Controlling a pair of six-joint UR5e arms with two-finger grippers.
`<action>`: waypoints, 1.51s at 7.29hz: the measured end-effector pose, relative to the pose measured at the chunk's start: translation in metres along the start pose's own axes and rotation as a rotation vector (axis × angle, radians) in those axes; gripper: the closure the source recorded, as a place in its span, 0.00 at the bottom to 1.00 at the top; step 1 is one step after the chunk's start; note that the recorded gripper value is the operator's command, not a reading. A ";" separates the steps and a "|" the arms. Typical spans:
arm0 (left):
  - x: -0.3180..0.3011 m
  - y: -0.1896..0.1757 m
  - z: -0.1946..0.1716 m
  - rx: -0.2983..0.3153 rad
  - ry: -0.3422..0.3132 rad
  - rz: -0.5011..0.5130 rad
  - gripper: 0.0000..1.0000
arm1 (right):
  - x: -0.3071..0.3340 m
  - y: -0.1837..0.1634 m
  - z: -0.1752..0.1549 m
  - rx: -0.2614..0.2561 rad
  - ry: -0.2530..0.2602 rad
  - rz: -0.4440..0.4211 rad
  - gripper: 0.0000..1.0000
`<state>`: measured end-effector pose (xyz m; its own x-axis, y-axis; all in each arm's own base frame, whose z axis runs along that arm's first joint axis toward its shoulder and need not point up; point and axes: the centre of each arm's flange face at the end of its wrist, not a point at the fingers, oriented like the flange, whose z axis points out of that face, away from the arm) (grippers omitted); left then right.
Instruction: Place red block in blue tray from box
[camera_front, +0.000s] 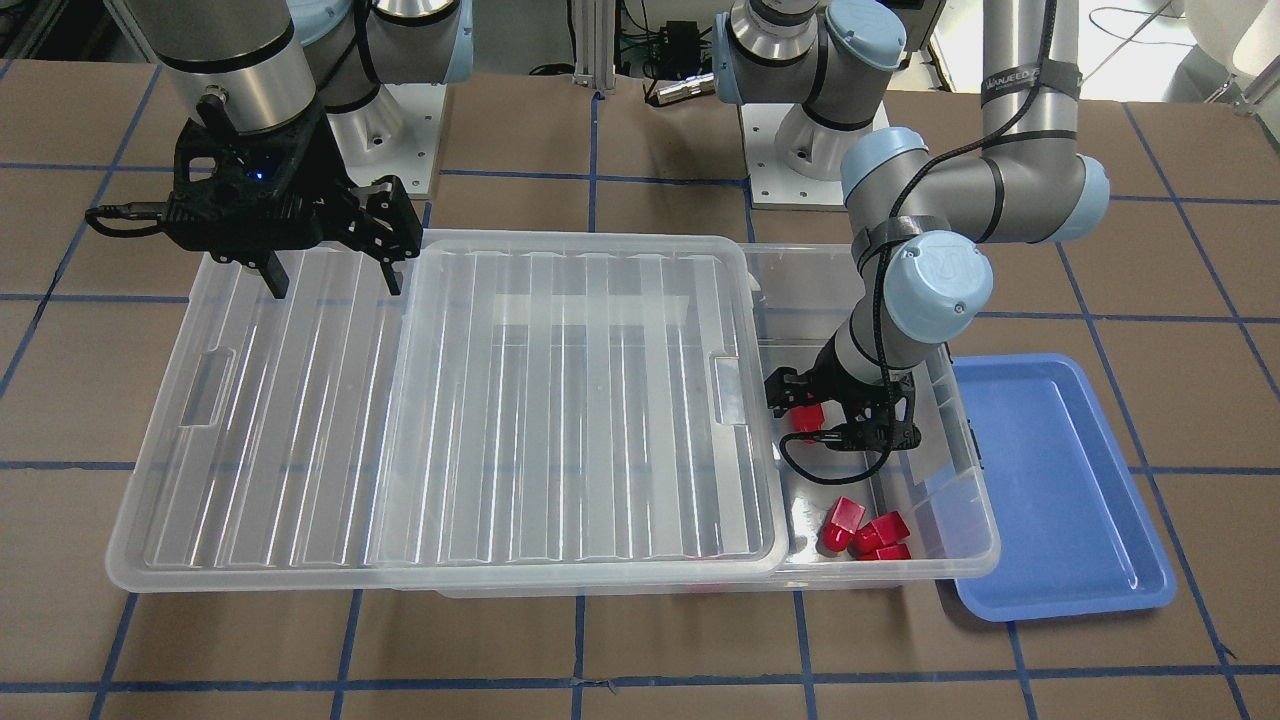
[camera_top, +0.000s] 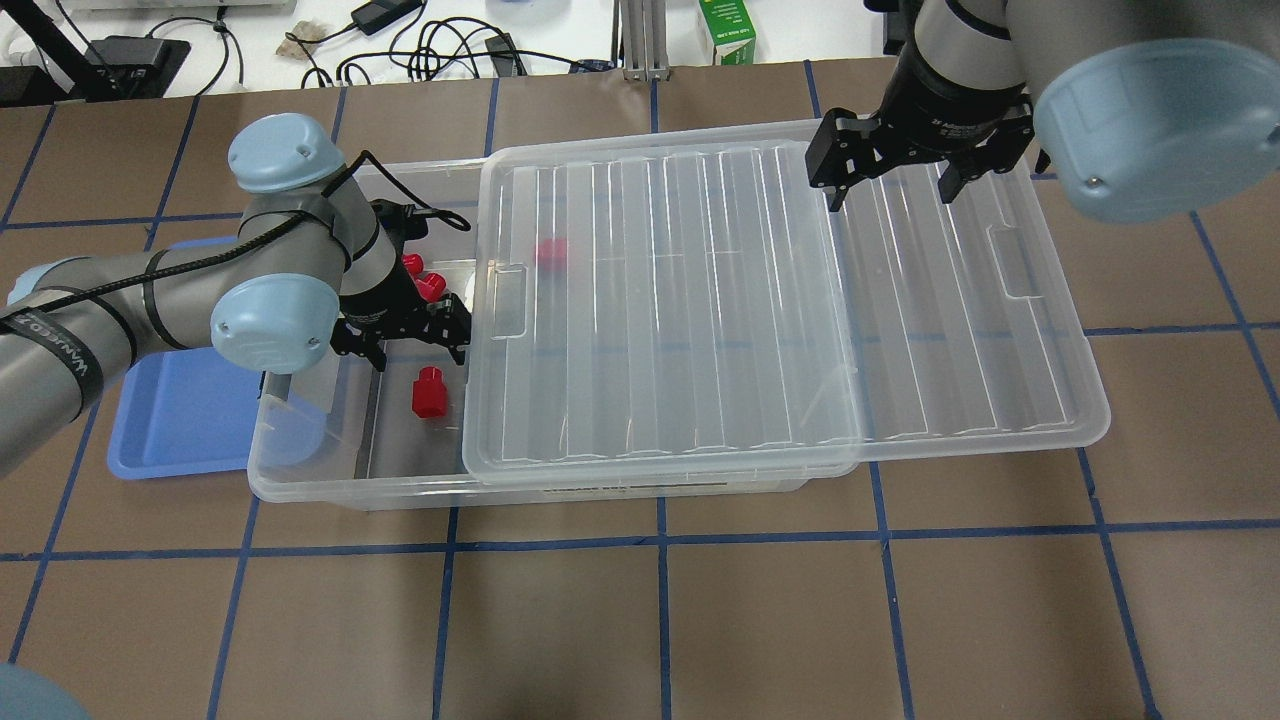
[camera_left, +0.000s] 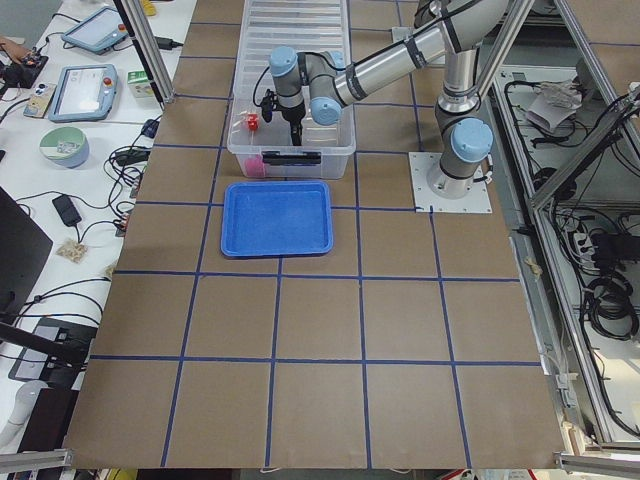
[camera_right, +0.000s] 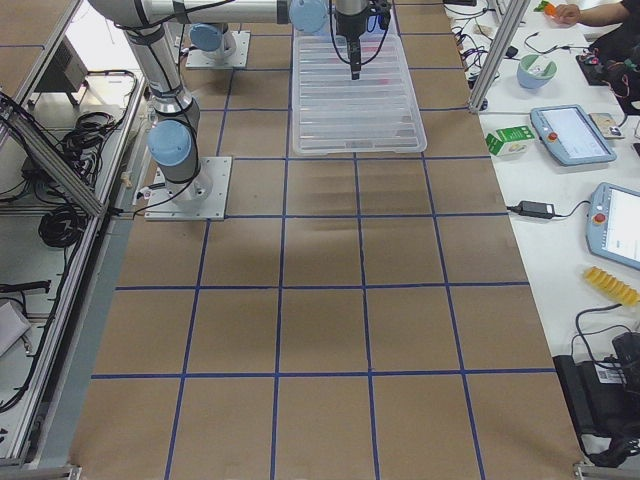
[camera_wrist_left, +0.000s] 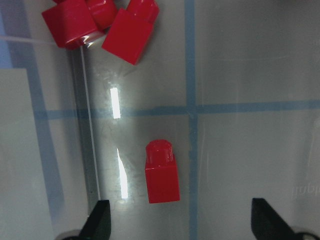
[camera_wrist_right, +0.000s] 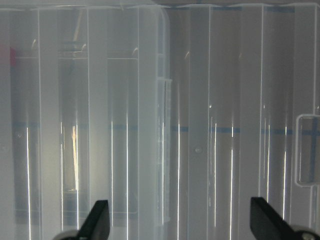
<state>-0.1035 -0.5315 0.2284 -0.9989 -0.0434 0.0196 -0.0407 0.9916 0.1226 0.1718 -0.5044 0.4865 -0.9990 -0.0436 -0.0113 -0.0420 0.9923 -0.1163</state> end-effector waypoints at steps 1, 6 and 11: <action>0.000 -0.001 0.013 -0.014 -0.002 -0.006 0.00 | 0.000 -0.005 -0.004 -0.012 0.002 0.001 0.00; -0.002 0.008 0.054 -0.072 -0.005 -0.052 0.75 | 0.000 -0.013 -0.009 -0.047 0.005 0.004 0.00; -0.002 -0.002 0.029 -0.019 -0.005 -0.038 1.00 | 0.000 -0.014 -0.007 -0.047 0.005 0.003 0.00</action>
<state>-0.1017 -0.5298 0.1995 -0.9967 -0.0802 0.0092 -0.0780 0.9867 0.1424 0.1726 -0.5177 0.4950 -0.9992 -0.0398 -0.0064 -0.0393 0.9968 -0.0692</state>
